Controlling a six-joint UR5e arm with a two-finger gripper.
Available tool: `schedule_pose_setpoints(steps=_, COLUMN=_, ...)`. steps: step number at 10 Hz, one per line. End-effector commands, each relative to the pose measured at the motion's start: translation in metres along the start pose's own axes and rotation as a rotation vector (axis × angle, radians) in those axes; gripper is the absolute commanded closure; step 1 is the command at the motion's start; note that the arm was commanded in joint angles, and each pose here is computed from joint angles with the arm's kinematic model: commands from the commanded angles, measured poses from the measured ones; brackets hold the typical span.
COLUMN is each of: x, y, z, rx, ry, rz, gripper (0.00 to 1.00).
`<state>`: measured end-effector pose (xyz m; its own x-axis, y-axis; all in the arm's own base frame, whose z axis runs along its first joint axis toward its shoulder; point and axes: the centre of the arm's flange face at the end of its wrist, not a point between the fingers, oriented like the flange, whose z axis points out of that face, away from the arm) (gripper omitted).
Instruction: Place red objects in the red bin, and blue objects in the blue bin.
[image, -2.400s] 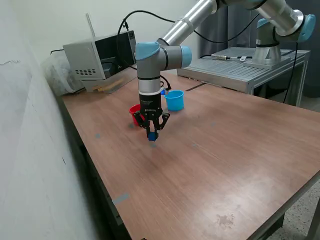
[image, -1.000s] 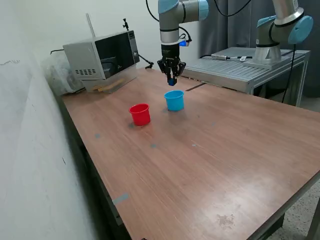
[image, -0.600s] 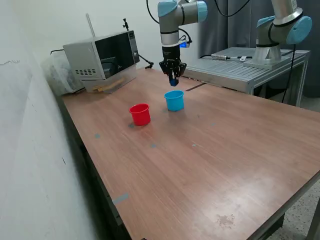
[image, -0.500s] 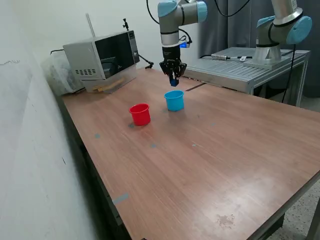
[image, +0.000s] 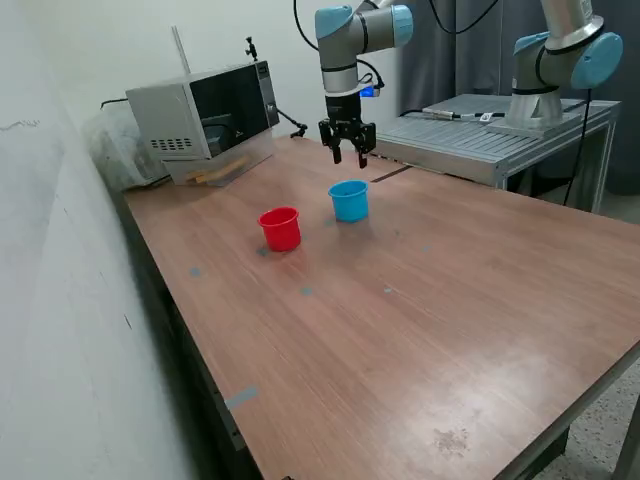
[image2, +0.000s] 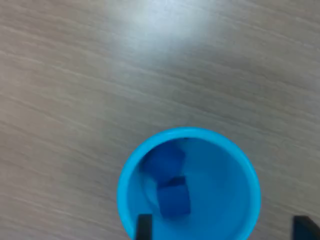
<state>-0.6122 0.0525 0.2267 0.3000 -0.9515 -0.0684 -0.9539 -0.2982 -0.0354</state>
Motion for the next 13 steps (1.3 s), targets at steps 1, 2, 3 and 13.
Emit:
schedule_pose_setpoints(steps=1, x=0.013, y=-0.004, z=-0.007, rx=-0.002, ry=-0.002, rz=-0.005, gripper=0.0)
schedule_pose_setpoints(steps=2, x=0.02, y=-0.014, z=-0.025, rx=-0.023, ry=-0.015, rz=-0.006, gripper=0.0)
schedule_pose_setpoints(steps=3, x=0.031, y=-0.029, z=-0.05, rx=-0.052, ry=-0.034, rz=-0.007, gripper=0.0)
schedule_pose_setpoints(steps=13, x=0.182, y=-0.114, z=-0.277, rx=-0.074, ry=-0.09, rz=0.28, gripper=0.0)
